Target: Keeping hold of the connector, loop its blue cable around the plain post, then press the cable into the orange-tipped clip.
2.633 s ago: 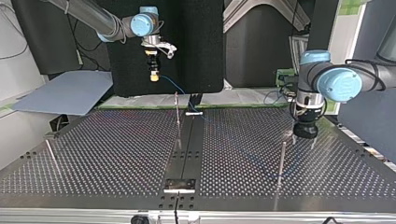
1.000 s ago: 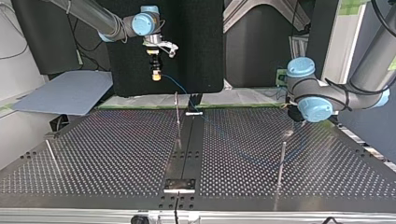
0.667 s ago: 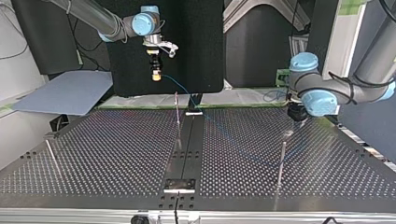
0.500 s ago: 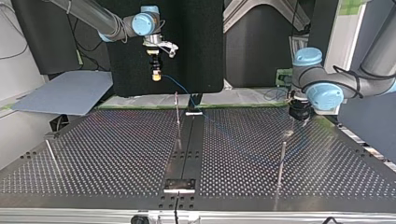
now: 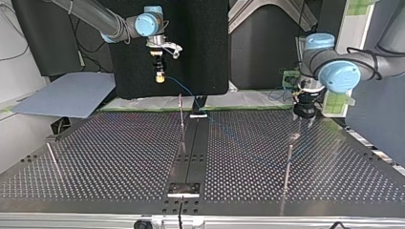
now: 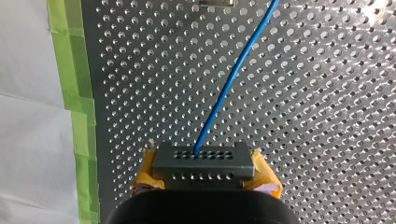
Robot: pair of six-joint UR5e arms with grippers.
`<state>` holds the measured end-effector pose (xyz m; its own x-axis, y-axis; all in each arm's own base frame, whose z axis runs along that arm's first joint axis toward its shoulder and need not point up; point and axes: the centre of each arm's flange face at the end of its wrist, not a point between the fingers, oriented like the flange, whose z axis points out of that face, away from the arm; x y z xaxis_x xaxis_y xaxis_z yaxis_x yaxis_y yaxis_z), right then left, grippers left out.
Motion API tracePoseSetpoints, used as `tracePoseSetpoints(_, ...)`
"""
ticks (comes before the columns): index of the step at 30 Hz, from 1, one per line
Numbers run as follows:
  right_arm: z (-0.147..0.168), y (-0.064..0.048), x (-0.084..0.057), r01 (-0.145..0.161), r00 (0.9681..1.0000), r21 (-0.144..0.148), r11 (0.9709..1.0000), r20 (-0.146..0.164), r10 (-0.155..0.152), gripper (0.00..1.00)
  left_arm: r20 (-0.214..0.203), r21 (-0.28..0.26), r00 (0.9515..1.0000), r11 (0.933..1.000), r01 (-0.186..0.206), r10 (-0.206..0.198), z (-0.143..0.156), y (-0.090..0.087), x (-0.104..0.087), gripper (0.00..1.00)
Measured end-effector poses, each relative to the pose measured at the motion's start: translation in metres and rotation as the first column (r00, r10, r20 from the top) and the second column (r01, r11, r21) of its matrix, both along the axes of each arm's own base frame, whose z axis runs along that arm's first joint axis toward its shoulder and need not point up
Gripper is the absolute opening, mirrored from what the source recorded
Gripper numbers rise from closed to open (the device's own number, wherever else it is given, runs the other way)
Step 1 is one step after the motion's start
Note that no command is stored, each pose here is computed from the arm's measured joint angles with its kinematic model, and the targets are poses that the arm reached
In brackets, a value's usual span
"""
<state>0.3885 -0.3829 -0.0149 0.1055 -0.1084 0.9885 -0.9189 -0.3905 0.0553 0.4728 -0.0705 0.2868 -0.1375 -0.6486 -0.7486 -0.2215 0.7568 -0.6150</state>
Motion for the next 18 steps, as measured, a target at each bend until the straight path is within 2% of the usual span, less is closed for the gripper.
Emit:
tracePoseSetpoints(9,0.0,0.0,0.0,0.0,1.0,0.0,1.0,-0.001,0.0,0.0,0.079,-0.072,0.996,0.9963,0.048,-0.042,0.007,-0.006,-0.02,0.98)
tracePoseSetpoints(15,0.0,0.0,0.0,0.0,1.0,0.0,1.0,-0.001,0.0,0.0,0.138,-0.123,0.9873,0.9876,0.097,-0.079,0.011,-0.013,-0.037,0.98)
tracePoseSetpoints(18,-0.001,0.0,0.0,0.0,1.0,0.0,1.0,-0.001,0.0,0.0,0.173,-0.146,0.9802,0.9816,0.123,-0.097,0.015,-0.016,-0.042,0.98)
